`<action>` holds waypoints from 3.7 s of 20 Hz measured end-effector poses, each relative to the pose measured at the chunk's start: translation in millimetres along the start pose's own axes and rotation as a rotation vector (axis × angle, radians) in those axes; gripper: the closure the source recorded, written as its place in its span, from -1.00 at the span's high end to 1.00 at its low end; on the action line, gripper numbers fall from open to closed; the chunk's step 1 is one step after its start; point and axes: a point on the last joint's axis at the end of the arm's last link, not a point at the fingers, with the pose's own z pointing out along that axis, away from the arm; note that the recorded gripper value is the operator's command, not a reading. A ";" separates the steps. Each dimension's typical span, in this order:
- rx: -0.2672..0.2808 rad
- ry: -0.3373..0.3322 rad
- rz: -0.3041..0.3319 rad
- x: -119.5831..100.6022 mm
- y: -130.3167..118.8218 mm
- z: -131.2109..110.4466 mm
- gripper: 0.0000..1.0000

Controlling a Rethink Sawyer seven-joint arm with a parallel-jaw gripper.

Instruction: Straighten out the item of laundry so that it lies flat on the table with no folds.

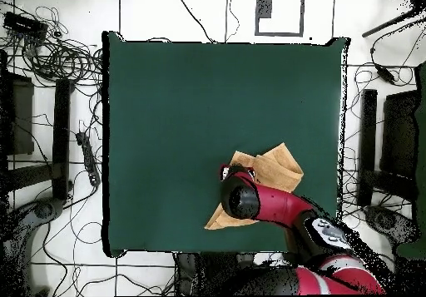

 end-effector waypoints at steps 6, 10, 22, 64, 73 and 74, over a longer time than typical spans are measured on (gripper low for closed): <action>-0.045 0.005 0.034 -1.2 -6.4 0.2 1.00; -0.051 0.034 0.034 -5.1 -6.8 0.3 1.00; -0.057 0.199 0.057 -27.8 -8.1 3.3 1.00; -0.132 0.538 0.160 -72.1 -22.7 21.3 1.00; -0.240 0.507 0.213 -68.6 -38.0 21.2 1.00; -0.263 0.502 0.223 -67.5 -41.4 21.4 1.00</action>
